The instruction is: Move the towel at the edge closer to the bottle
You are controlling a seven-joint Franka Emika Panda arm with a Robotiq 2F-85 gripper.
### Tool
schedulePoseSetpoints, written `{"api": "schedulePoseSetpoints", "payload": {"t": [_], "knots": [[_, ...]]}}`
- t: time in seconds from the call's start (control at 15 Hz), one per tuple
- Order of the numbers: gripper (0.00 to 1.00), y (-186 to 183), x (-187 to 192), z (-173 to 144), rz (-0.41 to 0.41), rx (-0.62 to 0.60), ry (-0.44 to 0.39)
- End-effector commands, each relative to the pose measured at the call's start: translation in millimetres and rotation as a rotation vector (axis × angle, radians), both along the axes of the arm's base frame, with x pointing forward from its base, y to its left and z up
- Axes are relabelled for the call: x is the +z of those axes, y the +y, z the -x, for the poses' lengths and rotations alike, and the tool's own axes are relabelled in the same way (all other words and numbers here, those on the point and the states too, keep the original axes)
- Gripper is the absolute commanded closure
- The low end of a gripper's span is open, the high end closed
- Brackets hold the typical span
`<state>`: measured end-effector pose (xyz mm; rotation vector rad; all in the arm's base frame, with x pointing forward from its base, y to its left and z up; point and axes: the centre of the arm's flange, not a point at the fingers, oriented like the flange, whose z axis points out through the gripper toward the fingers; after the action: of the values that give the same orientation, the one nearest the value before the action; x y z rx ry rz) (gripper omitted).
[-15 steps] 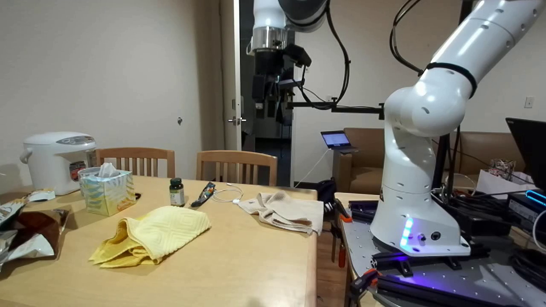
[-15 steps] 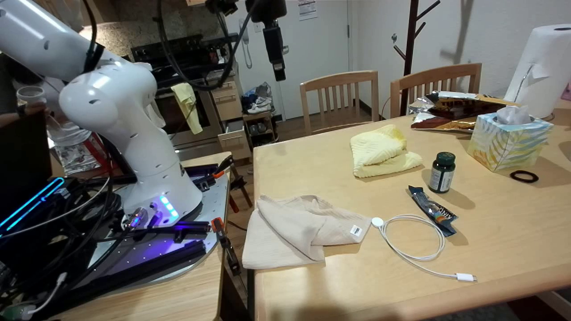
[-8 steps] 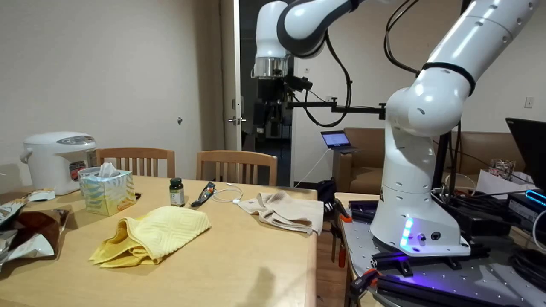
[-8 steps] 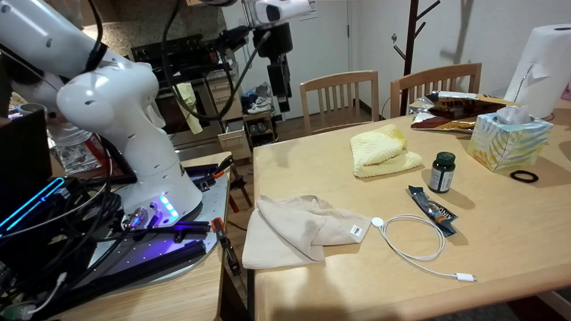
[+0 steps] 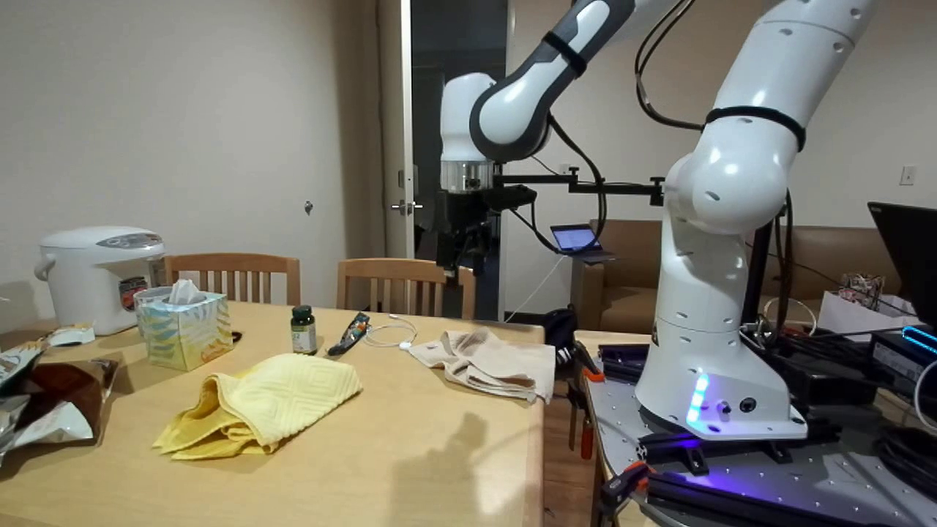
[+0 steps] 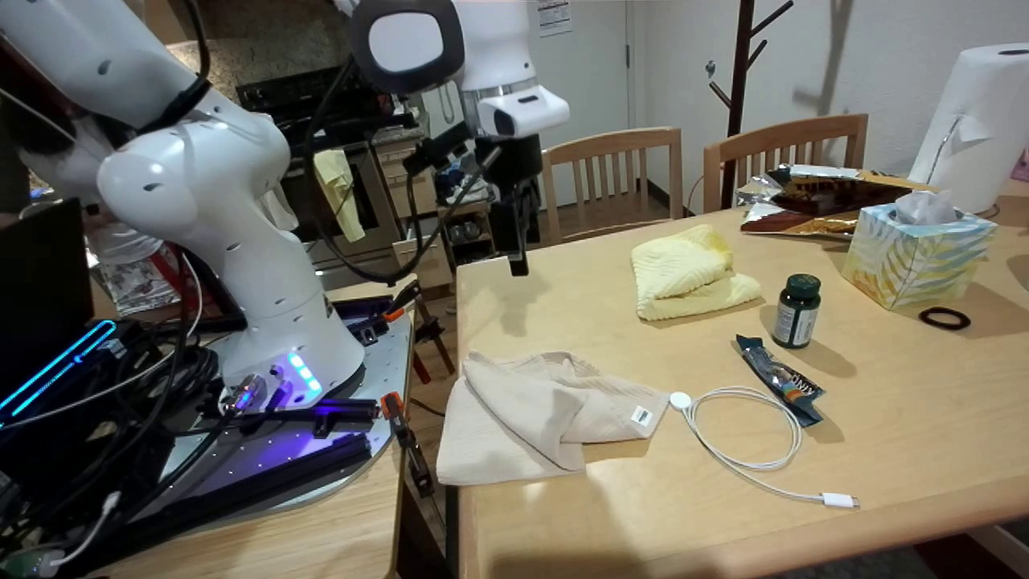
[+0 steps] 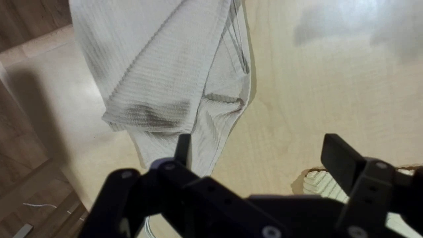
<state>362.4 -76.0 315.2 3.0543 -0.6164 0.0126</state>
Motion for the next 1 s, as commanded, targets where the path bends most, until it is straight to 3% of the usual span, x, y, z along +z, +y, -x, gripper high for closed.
{"api": "schedulePoseSetpoints", "payload": {"t": [0.0,0.2,0.4,0.6,0.93], "knots": [[0.00,-1.9,-7.0,-1.0,-0.005,-0.006,0.010],[0.00,-1.4,-4.7,-2.5,-0.004,-0.004,0.006],[0.00,-2.4,-16.7,-29.6,0.012,-0.022,0.021],[0.00,-20.8,-43.6,-39.2,-0.036,-0.067,0.047],[0.00,-55.3,-88.7,-28.6,-0.135,-0.204,0.085]]}}
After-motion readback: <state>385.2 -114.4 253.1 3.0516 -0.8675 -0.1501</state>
